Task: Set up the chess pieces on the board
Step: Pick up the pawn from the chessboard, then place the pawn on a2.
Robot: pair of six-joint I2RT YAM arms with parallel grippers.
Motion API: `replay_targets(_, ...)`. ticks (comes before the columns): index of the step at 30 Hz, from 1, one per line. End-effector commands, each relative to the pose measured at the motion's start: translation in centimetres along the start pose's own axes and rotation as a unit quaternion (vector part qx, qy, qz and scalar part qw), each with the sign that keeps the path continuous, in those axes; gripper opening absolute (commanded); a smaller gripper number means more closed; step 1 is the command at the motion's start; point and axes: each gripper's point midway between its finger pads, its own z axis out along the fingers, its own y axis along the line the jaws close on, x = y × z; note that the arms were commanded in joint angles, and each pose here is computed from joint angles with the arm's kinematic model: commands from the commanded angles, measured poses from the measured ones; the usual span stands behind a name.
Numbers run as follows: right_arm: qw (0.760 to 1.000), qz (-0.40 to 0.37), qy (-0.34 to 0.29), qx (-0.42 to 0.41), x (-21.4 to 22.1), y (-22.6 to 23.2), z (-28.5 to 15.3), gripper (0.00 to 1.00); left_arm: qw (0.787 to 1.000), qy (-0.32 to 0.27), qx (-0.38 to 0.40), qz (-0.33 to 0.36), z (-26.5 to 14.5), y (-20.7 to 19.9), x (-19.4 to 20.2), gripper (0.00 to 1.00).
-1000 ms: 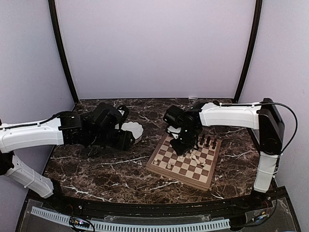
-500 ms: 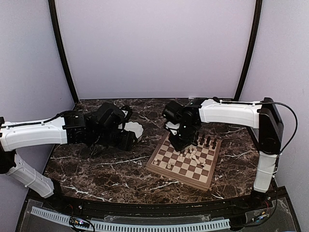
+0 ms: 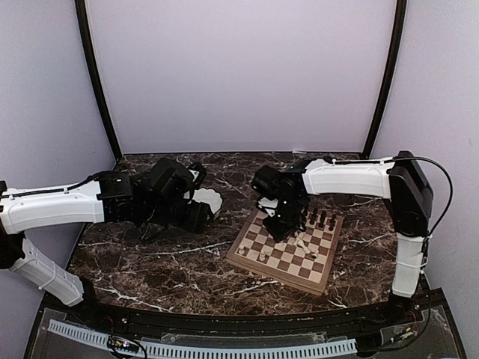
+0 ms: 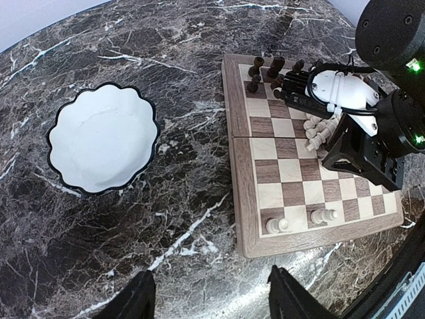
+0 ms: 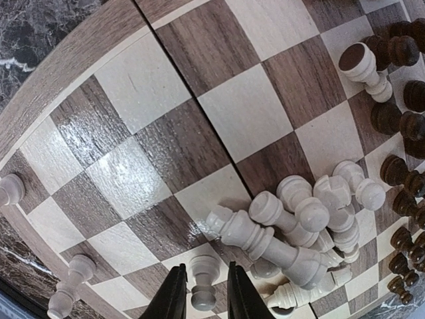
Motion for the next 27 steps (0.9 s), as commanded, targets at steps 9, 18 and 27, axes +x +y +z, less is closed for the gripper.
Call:
replay_targets(9,1.0,0.003,0.029,0.002,0.8,-0.2,1.0,0.14,1.0,-0.004,0.006,-0.005,-0.1,-0.2,-0.5,0.61)
replay_targets(18,1.0,-0.008,-0.001,-0.014,-2.2,1.7,-1.5,0.05,1.0,-0.007,0.0,-0.012,-0.6,0.4,-0.2,0.61)
replay_targets(27,0.998,-0.045,-0.015,-0.03,-4.7,5.6,-1.2,0.05,1.0,-0.011,-0.011,-0.015,-1.6,1.3,0.1,0.61)
